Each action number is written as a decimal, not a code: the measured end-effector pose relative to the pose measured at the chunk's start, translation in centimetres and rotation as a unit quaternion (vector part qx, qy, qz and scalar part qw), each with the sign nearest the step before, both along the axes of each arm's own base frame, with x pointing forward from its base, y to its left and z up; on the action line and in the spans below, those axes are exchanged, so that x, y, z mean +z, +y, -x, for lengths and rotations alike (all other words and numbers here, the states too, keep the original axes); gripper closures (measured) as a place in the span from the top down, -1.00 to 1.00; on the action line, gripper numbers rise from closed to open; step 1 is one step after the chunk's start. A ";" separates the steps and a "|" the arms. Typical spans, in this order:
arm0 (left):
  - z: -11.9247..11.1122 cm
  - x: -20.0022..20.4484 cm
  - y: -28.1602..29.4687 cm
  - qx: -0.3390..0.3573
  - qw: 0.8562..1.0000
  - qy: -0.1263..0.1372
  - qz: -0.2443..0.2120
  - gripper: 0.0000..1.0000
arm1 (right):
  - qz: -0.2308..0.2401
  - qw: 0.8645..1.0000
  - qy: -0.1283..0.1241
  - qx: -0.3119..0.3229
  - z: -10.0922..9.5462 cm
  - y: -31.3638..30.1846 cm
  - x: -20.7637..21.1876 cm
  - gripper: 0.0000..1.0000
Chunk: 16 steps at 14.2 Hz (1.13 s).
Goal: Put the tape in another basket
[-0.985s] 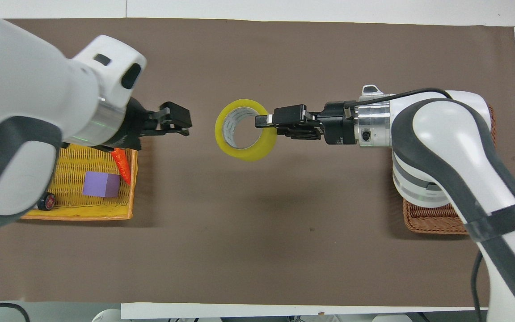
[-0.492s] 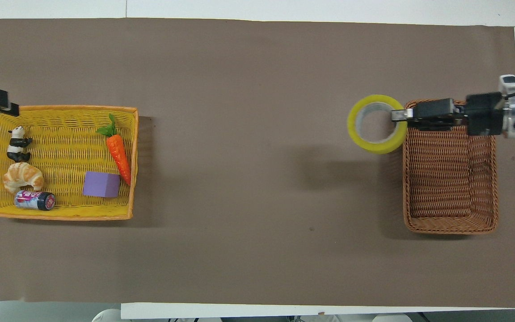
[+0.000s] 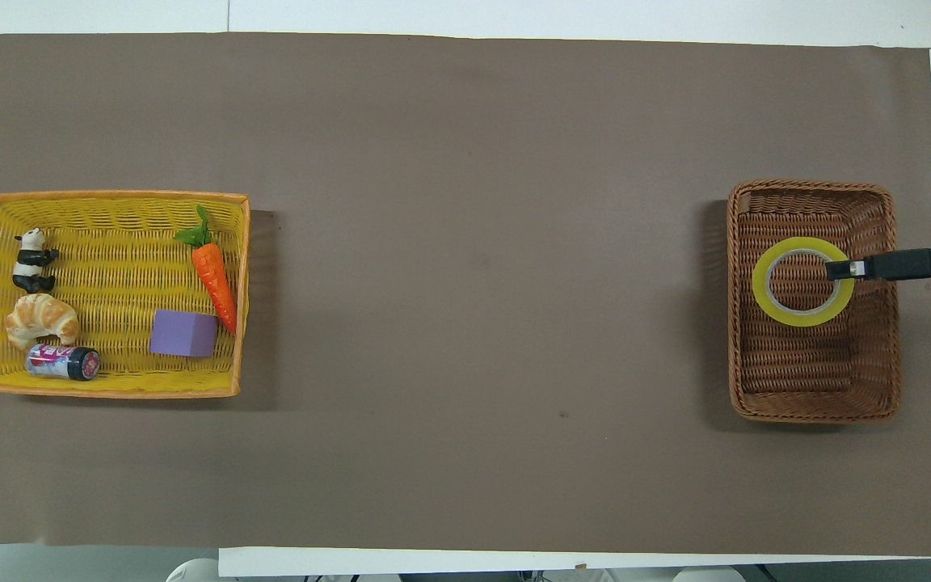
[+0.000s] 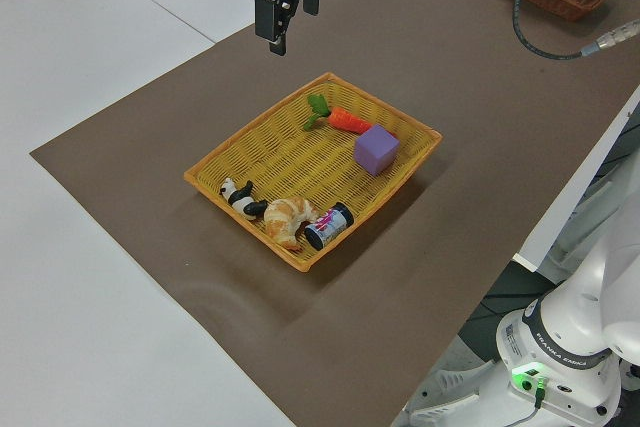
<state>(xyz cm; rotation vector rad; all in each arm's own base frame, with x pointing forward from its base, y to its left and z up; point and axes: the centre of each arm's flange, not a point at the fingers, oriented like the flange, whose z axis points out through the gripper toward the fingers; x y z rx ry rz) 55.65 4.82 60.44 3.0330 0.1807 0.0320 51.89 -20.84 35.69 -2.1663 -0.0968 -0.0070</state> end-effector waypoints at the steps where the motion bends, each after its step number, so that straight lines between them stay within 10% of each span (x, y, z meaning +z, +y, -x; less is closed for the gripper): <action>1: 0.0 0.0 -0.3 -0.003 1.000 -0.001 0.000 1.00 | 0.006 1.000 0.004 0.011 0.0 -0.1 -0.9 0.07; 16: 0.2 2.9 -6.1 -0.071 0.996 0.043 -0.035 1.00 | 0.059 0.998 -0.013 0.022 1.8 -2.2 -4.3 0.07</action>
